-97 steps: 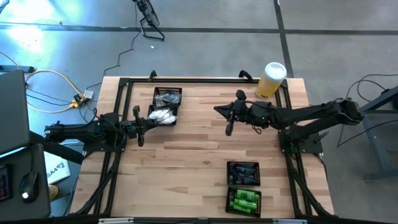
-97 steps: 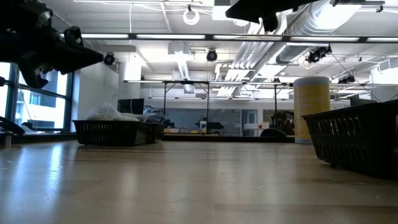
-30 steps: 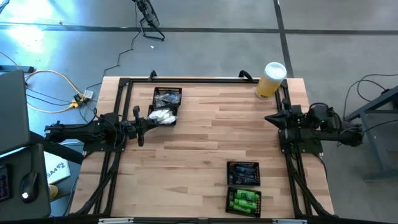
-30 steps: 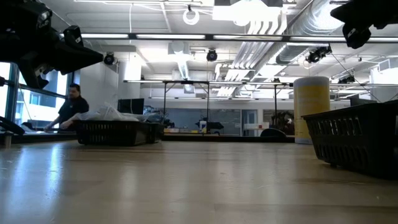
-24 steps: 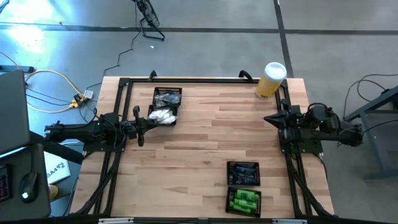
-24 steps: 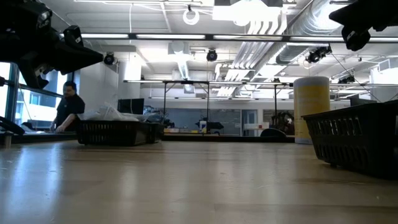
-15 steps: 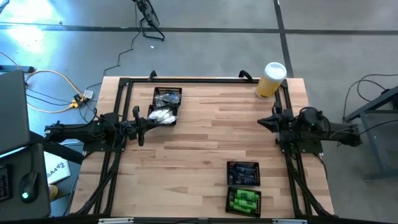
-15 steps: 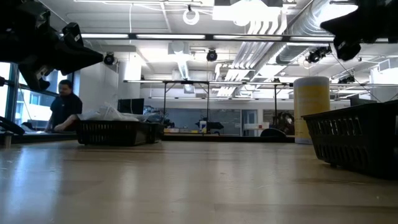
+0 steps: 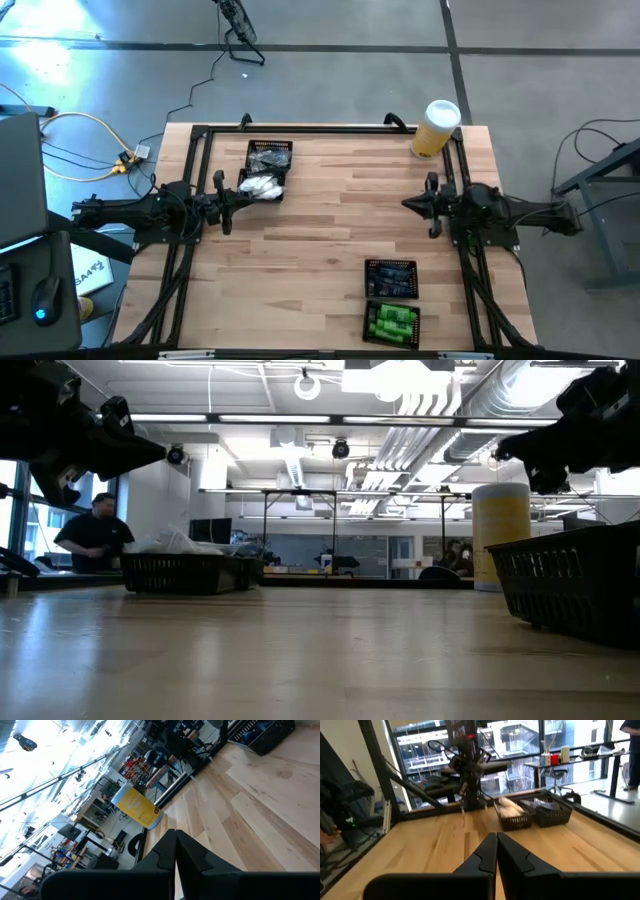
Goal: Pick & Place Travel size toiletries
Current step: Return to Home Position
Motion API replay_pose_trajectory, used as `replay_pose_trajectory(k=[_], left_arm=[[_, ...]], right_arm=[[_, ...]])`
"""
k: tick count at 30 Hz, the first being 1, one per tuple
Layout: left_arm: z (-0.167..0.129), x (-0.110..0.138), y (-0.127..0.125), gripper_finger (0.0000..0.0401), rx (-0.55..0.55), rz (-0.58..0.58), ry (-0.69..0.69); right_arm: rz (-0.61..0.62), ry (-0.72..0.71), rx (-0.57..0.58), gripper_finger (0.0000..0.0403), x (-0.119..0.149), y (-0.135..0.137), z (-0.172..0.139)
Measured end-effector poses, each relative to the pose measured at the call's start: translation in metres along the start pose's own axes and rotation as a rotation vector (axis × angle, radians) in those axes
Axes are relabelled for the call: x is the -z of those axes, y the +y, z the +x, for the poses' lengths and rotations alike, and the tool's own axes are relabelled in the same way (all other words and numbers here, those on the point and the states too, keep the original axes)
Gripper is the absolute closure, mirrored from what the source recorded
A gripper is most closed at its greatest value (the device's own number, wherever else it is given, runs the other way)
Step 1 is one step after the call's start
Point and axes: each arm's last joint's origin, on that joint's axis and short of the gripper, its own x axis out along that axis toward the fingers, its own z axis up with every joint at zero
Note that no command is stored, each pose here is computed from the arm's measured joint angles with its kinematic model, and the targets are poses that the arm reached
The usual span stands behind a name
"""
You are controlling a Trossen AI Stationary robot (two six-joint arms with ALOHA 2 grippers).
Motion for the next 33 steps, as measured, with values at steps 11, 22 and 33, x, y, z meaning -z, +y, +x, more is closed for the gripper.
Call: replay_pose_trajectory(k=[11,22,33], left_arm=[[0.0000,0.0000,-0.0001,0.0395,0.000,0.000,0.000],[0.0000,0.0001,0.0000,0.0395,0.000,0.000,0.000],[0.0000,0.0001,0.0000,0.0395,0.000,0.000,0.000]], right_arm=[[-0.035,0.049,0.001,0.0399,0.0046,-0.0006,0.0014],[-0.037,0.047,0.002,0.0399,0.0046,-0.0006,0.0015],[-0.037,0.048,0.003,0.0399,0.0048,-0.0007,0.0015]])
